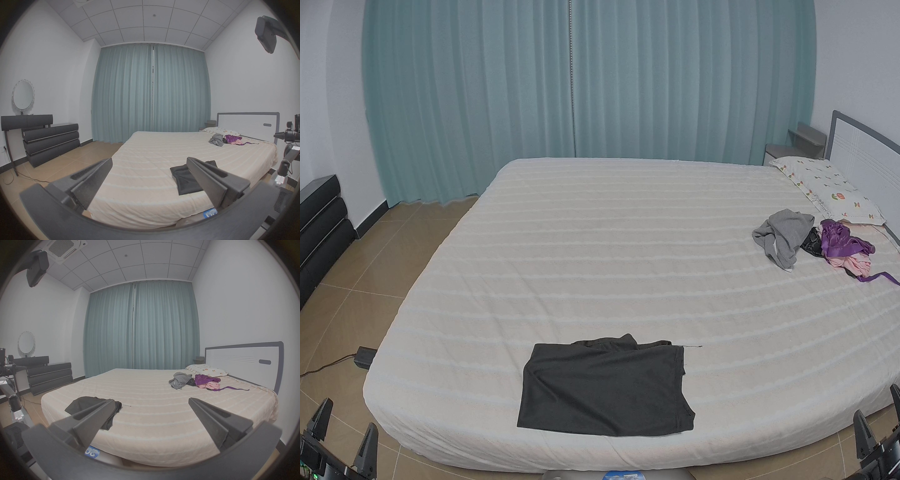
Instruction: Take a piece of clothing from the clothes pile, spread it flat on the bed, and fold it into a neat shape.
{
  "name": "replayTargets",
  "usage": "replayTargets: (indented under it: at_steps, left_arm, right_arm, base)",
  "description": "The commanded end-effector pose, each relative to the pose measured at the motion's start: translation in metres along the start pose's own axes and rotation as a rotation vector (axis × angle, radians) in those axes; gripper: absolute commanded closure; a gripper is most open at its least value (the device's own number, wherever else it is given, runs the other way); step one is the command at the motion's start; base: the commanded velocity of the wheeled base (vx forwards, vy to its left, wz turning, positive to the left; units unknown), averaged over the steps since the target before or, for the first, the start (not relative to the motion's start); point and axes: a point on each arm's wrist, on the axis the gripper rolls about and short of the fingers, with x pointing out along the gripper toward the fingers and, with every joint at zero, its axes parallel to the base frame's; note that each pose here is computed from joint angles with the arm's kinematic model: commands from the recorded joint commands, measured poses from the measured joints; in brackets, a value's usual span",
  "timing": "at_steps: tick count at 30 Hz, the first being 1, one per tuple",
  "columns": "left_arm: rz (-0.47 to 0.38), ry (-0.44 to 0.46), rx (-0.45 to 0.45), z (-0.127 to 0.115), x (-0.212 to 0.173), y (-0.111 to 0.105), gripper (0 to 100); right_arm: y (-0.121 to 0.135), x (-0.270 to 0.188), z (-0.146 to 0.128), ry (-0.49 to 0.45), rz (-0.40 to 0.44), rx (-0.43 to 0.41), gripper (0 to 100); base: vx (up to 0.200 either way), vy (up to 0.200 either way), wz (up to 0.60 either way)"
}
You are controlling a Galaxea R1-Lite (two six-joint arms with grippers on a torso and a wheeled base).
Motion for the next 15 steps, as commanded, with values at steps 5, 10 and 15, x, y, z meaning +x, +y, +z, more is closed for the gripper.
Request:
replayTargets:
  at_steps: [5,10,15]
  left_arm:
    - [0.022,0.015,0.024,-0.0051,0.001,0.0006,0]
    - [0.022,0.013,0.024,-0.0051,0.0009,0.0006,0]
    - [0.025,0.013,0.021,-0.0049,0.001,0.0007,0]
  right_arm:
    - [0.0,-0.0003,-0.0018,-0.004,0.001,-0.002,0]
    - [0.0,-0.0003,-0.0018,-0.004,0.001,-0.002,0]
    - [0.0,-0.0003,-0.0018,-0.004,0.001,-0.002,0]
  base:
    - [0.0,0.0,0.0]
    - [0.0,0.0,0.0]
    - [0.0,0.0,0.0]
